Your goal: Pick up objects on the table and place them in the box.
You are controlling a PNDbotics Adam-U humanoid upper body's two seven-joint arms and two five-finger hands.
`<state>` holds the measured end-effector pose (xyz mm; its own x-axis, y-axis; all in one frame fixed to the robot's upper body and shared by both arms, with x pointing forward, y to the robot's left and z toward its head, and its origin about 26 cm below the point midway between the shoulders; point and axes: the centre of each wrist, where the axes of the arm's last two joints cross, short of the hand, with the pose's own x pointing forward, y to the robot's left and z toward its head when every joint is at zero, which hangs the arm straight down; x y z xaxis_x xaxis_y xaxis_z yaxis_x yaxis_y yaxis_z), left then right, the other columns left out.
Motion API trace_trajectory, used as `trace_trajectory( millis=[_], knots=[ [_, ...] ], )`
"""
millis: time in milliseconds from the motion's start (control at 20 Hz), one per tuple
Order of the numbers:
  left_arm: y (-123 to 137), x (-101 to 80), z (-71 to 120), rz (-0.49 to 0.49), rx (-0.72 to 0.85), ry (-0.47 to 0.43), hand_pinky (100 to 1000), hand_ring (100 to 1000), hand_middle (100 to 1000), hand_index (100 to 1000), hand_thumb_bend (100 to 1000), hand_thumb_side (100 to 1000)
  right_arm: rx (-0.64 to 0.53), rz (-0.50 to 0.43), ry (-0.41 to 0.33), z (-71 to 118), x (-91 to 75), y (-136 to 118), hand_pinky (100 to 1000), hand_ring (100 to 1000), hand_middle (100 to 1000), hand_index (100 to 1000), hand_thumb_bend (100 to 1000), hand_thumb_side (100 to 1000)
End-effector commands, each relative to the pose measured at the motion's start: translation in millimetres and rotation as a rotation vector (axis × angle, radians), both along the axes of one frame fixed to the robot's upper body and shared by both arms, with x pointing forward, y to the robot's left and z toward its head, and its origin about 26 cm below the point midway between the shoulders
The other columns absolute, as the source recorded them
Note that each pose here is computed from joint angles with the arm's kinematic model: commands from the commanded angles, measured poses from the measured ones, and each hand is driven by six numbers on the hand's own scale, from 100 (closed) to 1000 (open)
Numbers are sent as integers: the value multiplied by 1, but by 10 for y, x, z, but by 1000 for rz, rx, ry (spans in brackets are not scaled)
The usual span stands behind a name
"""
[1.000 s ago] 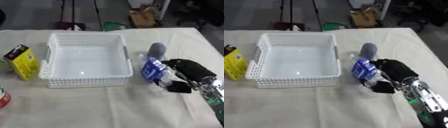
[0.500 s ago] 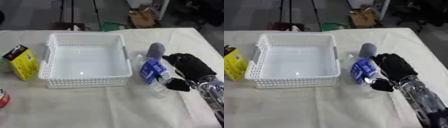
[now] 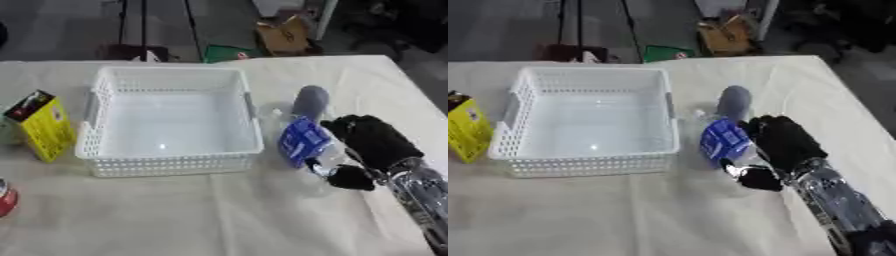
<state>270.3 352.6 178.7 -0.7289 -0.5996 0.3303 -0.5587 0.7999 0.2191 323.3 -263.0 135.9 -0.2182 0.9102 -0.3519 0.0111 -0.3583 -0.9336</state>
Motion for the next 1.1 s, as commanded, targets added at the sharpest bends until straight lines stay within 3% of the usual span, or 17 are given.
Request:
trace_trajectory(
  millis=[50,1100],
  knots=[
    [23,-24,77,1,19,-20,952,994,974,987,100,730,-13,-10,-2,36,8,-17,846,898,823,990,436,1000],
    [25,-26,73,4,14,-16,953,993,976,985,100,728,-18,-94,-18,-21,46,-78,844,905,830,1000,437,1000]
  ],
)
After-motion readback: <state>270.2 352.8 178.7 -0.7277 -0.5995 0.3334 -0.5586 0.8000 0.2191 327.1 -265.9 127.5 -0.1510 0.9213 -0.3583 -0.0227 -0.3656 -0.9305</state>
